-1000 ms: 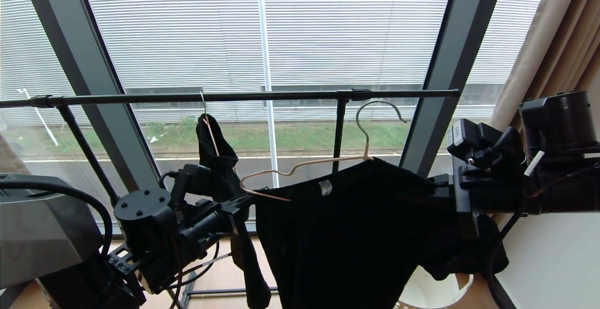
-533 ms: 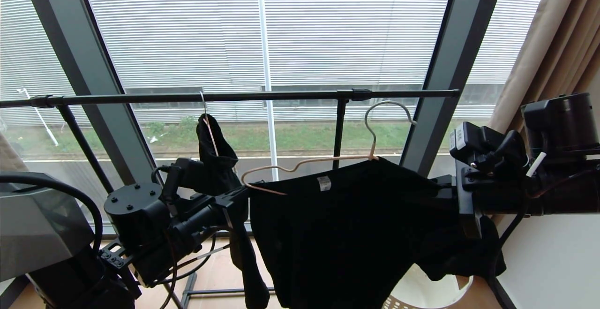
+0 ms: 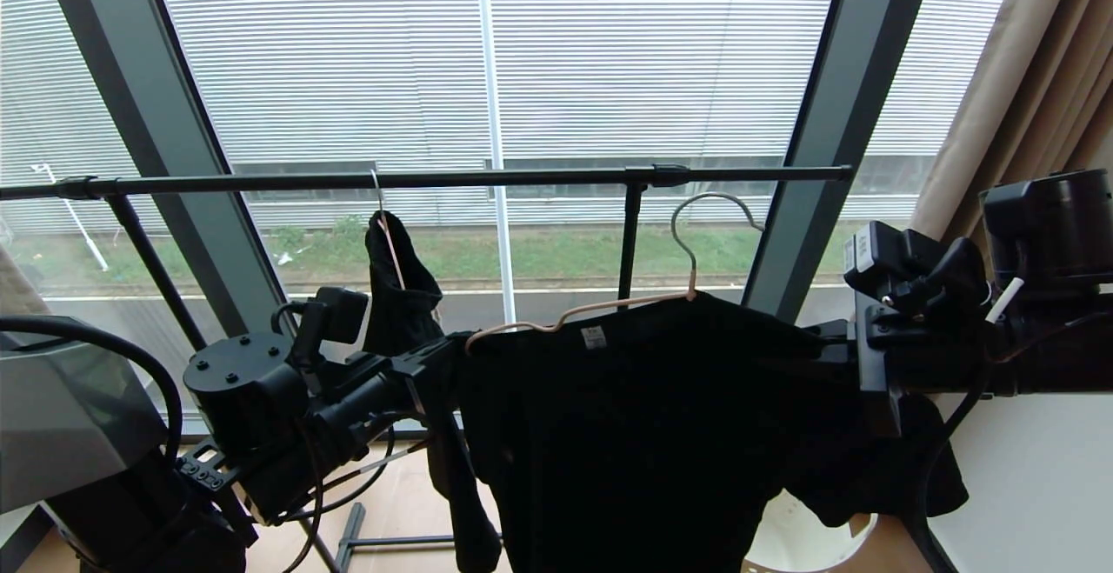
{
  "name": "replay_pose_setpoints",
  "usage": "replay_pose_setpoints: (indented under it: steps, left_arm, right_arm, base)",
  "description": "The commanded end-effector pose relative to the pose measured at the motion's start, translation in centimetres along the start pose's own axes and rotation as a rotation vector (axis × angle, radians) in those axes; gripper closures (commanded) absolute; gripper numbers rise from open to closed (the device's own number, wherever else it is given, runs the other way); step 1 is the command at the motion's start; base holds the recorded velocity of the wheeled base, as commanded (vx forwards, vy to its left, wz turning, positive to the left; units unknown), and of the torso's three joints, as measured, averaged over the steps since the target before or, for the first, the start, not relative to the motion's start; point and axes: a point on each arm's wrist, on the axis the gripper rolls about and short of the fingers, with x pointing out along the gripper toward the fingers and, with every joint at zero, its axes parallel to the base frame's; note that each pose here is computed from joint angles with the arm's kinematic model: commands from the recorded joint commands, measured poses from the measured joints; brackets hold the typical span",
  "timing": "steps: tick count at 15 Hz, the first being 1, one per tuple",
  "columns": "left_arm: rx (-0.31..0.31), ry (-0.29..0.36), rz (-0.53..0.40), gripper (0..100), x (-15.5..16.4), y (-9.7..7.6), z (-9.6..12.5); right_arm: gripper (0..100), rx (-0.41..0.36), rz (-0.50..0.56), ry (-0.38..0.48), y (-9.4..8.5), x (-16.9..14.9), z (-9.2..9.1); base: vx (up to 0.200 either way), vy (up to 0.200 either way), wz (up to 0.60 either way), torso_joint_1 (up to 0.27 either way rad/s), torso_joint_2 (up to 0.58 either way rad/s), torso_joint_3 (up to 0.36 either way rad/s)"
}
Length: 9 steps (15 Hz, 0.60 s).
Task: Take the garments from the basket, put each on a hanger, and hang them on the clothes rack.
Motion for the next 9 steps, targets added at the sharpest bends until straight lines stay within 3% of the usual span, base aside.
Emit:
replay_pose_setpoints:
  steps: [1, 8, 9]
  left_arm:
    - [0.000, -0.002, -0.007, 100, -0.08, -0.24, 0.06]
    - [0.007, -0.031, -0.033, 100, -0.57, -1.07, 0.92]
    - [0.007, -0.032, -0.038, 100, -0.63, -1.24, 0.98]
  right_arm:
    - [100, 0.003, 0.001, 0.004, -0.04, 0.15, -0.06]
    - [100, -0.005, -0.003, 0.017, -0.08, 0.32, -0.32]
    - [100, 0.000, -0.034, 0.055, -0.25, 0.69, -0.61]
  base:
    - [0.000, 0.000, 0.00, 0.000, 0.00, 0.000]
    - [0.000, 0.000, 0.00, 0.000, 0.00, 0.000]
    - [0.000, 0.000, 0.00, 0.000, 0.00, 0.000]
